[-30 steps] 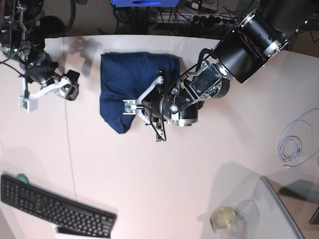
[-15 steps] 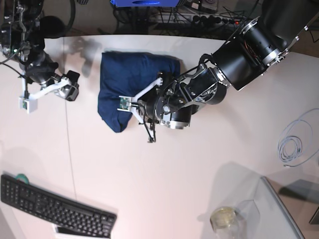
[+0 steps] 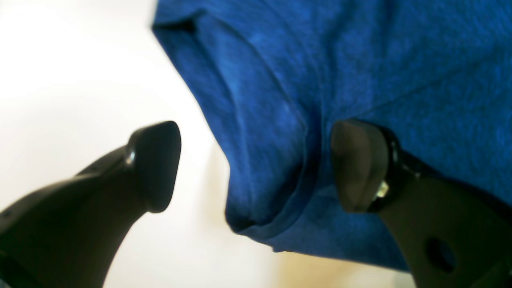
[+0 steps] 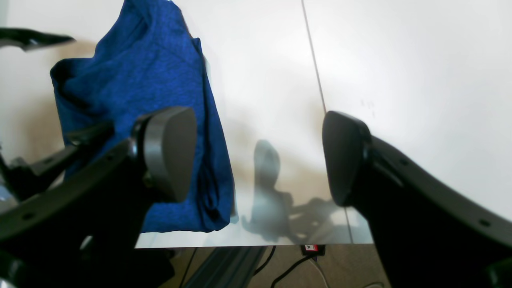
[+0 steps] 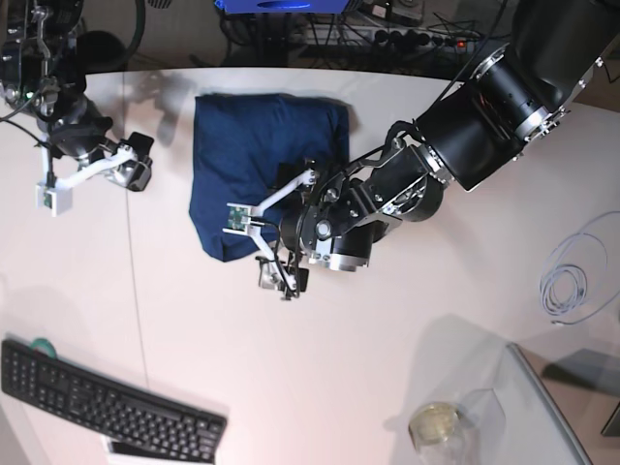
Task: Layout the t-shirt on the table in an organized manner, then fold the t-shirt properly
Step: 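Drag the folded shirt with the left gripper to square it, then release the shirt and raise the left gripper away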
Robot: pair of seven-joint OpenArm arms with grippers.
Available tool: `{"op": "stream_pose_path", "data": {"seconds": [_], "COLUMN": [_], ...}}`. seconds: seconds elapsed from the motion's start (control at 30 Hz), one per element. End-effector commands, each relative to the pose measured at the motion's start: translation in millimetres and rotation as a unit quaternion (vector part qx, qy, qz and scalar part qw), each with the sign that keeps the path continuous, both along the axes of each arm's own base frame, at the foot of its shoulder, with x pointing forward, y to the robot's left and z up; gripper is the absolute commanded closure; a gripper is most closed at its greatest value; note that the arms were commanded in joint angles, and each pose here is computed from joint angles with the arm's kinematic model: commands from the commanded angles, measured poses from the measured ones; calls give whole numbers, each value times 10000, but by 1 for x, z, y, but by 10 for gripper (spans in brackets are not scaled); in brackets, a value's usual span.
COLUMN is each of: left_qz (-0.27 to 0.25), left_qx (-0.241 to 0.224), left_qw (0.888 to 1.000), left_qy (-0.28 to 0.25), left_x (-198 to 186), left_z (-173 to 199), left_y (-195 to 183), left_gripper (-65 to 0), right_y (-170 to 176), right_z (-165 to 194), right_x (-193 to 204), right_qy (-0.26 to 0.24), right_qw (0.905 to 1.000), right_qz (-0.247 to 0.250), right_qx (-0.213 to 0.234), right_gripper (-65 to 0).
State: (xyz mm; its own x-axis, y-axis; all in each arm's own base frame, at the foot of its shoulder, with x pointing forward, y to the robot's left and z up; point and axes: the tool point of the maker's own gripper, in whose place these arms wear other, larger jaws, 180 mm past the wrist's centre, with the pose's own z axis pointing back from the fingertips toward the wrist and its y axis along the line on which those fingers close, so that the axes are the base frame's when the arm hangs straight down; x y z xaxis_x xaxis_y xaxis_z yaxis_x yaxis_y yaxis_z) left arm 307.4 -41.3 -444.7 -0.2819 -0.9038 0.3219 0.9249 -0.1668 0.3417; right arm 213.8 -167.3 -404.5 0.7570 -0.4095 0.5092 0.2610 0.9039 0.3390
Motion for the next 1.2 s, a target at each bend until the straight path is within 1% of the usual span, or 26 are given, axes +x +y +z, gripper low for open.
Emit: {"op": "stream_pose_path", "data": {"seconds": [0.0,0.1,0.23,0.27,0.37,0.47,0.5,0.53,0.57,0.63,0.67,0.7,0.8,0.87,0.93,1.0,1.17], "left_qz": [-16,-105,-224,-183,213,537,687,834,1003,1445,1690,1977,2766,3087,3147,3101,3243], "left_qx": [-172,-290,-402,-429,-291,-543,-593,-698,-820,-958,-1003,-964,-933,-1109,-1417,-1611,-1470], "left_qw": [9995,9988,9972,9968,9948,9890,9869,9838,9811,9751,9720,9689,9544,9440,9384,9369,9335], "left_qy": [-249,-383,-596,-649,-948,-1268,-1333,-1424,-1438,-1384,-1287,-1137,-627,-352,-141,80,433], "left_x": [17,19,19,21,34,33,30,24,15,1,-7,-14,-36,-54,-70,-85,-102], "left_z": [20,32,48,53,71,101,108,118,125,128,124,113,84,71,63,53,29], "left_y": [-6,-11,-10,-6,11,16,23,28,32,49,60,74,105,112,106,99,105], "left_gripper": [-558,-558,-558,-558,-558,-551,-530,-479,-402,-183,-49,0,0,0,0,0,0], "right_y": [-2,-2,-2,-2,-2,-2,-2,-2,-2,-3,-4,-4,-5,-5,-5,-3,-2], "right_z": [9,9,9,8,8,8,8,8,8,8,5,4,2,2,2,2,2], "right_x": [7,7,7,7,7,7,7,7,6,5,2,0,-3,-3,-3,-3,-3], "right_qy": [-192,-192,-192,-185,-183,-191,-191,-183,-175,-172,-125,-96,-58,-50,-50,-54,-59], "right_qw": [9998,9998,9998,9998,9998,9998,9998,9998,9998,9998,9999,9999,10000,10000,10000,10000,10000], "right_qz": [25,25,25,23,30,30,30,30,30,10,10,4,0,0,0,8,18], "right_qx": [-43,-43,-43,-42,-39,-39,-39,-39,-39,-56,-64,-75,-74,-74,-74,-63,-49], "right_gripper": [-461,-461,-461,-461,-461,-461,-461,-461,-461,-461,-461,-461,-461,-461,-461,-461,-461]}}
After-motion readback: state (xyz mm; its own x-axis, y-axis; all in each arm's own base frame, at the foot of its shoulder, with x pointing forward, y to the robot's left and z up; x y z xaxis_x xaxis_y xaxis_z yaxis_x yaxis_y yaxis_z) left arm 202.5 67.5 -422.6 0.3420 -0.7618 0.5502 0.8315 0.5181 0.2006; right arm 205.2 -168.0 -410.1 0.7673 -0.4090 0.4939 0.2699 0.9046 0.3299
